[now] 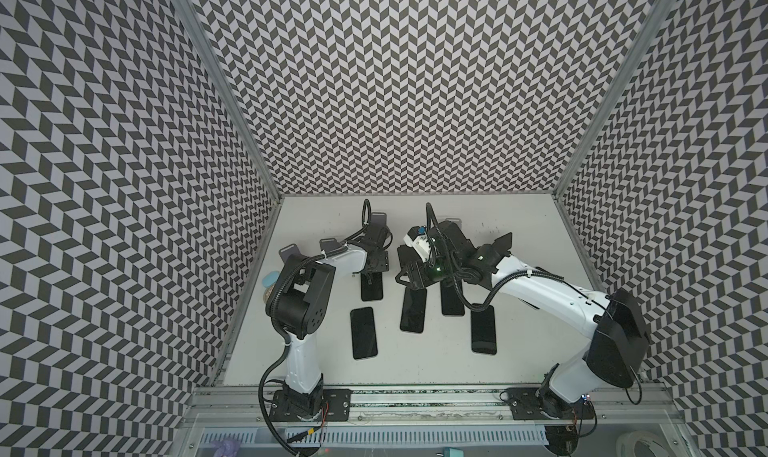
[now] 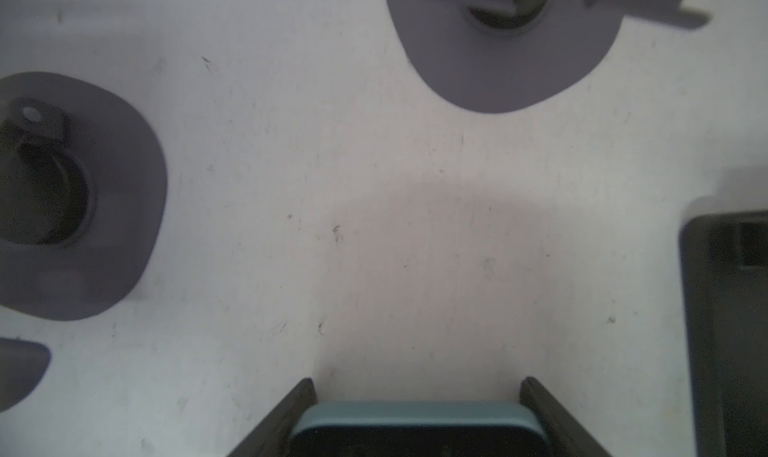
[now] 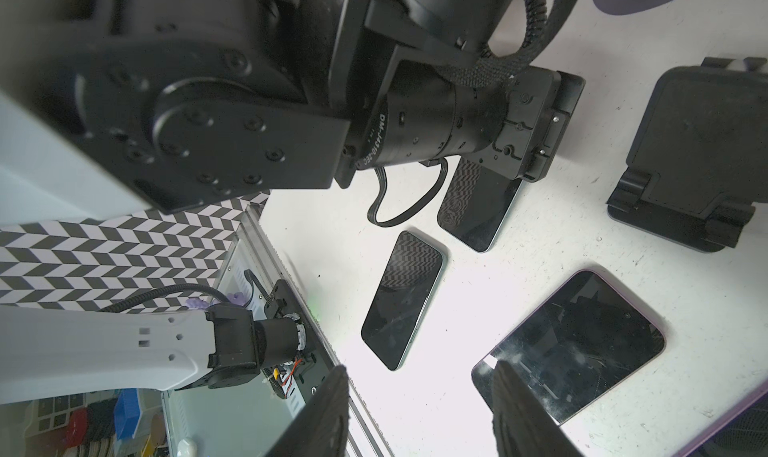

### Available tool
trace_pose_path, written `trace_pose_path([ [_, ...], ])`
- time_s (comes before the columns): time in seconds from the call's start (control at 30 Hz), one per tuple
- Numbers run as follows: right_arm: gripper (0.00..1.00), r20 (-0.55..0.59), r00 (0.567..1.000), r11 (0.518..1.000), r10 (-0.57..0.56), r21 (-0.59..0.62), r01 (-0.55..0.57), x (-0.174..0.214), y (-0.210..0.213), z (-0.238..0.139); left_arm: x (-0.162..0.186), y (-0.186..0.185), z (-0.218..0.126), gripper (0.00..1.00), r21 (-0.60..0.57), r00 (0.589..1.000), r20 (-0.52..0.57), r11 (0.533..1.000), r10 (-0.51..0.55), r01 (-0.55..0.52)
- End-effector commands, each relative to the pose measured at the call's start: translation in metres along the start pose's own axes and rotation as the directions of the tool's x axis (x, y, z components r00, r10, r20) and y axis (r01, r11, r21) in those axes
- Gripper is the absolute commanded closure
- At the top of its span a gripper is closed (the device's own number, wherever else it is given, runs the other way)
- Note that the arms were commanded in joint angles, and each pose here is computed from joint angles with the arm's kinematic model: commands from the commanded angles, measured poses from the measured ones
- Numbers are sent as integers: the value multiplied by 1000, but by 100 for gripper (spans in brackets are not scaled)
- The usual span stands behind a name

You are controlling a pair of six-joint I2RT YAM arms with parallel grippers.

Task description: Remove the phone from the phone stand

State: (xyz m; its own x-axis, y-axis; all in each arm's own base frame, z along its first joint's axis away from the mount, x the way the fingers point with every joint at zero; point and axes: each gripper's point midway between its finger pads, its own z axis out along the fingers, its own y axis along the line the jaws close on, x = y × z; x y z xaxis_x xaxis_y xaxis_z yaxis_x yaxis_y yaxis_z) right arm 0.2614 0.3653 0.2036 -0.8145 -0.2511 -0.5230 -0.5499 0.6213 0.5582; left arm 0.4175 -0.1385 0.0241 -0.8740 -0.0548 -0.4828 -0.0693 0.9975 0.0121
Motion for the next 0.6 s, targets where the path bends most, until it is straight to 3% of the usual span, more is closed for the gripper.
trace_pose_path([
  [0.0,46,56,998,999,-37,-20,38,-11,10,-9,58,26,25,23,-96,983,-179,993,45,-63],
  [0.57,46,54,998,999,-40,-22,42,-10,10,-8,64,28,28,20,-103,980,-191,992,48,-68],
])
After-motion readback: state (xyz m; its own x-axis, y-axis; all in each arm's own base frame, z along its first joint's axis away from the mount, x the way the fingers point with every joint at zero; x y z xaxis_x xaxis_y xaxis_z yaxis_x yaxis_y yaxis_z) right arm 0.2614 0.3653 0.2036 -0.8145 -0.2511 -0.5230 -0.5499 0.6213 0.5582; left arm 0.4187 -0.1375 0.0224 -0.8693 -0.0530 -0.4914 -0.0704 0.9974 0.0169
